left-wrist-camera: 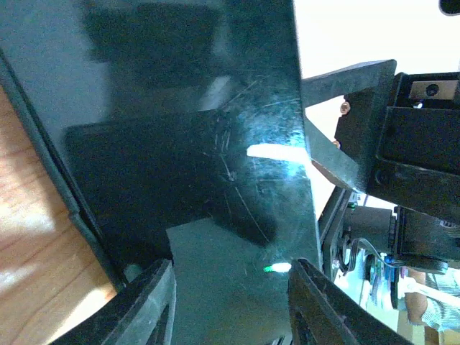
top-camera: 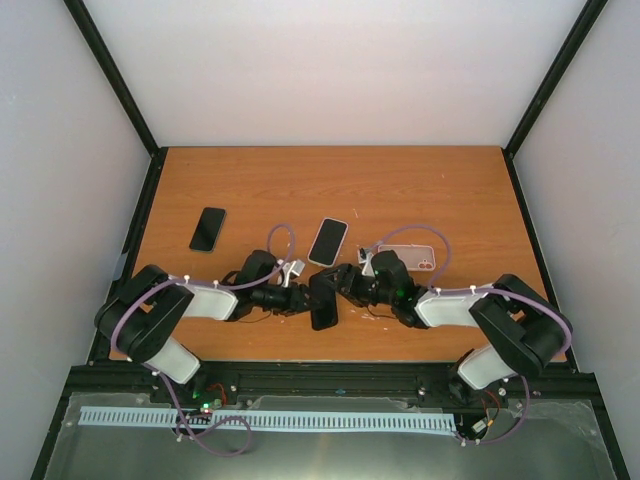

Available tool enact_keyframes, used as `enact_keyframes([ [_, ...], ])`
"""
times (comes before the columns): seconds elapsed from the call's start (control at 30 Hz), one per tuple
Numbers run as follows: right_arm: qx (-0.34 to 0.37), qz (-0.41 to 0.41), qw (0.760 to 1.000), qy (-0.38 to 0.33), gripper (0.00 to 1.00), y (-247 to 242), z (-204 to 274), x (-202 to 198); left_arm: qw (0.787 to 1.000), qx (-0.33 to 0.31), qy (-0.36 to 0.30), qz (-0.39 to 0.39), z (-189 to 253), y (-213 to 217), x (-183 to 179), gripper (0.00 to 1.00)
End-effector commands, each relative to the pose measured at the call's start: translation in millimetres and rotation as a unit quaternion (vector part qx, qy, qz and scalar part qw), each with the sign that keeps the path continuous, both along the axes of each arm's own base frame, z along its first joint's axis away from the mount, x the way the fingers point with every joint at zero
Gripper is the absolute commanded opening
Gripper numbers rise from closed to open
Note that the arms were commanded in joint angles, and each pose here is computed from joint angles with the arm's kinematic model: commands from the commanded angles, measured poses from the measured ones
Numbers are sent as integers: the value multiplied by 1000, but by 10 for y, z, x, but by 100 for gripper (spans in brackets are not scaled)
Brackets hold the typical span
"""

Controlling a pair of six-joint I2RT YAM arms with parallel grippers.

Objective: Put the phone into the phone case

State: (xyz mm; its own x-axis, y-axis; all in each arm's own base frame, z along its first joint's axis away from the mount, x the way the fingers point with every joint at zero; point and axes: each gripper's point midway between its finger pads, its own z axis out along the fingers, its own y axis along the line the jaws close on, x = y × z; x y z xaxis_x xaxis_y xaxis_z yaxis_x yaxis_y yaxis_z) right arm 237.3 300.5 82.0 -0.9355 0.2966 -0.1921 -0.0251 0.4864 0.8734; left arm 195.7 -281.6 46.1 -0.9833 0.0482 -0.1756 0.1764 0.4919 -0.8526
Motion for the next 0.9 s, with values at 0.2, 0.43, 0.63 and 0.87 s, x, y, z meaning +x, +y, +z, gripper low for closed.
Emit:
enact_keyframes([
  [0.2, 81, 80, 994, 4, 74, 444, 275, -249, 999, 40, -2, 17, -206, 190, -122, 40],
  [0.43, 19, 67, 998, 8, 57, 318, 32, -294, 998, 50, -9, 21, -213, 216, -107, 40],
  [0.63, -13, 65, 998, 3, 36, 262, -56, -286, 997, 67, -10, 23, -264, 235, -77, 41],
  [0.87, -50, 60, 997, 1, 13, 217, -155, -241, 997, 72, -9, 23, -275, 235, -61, 41],
])
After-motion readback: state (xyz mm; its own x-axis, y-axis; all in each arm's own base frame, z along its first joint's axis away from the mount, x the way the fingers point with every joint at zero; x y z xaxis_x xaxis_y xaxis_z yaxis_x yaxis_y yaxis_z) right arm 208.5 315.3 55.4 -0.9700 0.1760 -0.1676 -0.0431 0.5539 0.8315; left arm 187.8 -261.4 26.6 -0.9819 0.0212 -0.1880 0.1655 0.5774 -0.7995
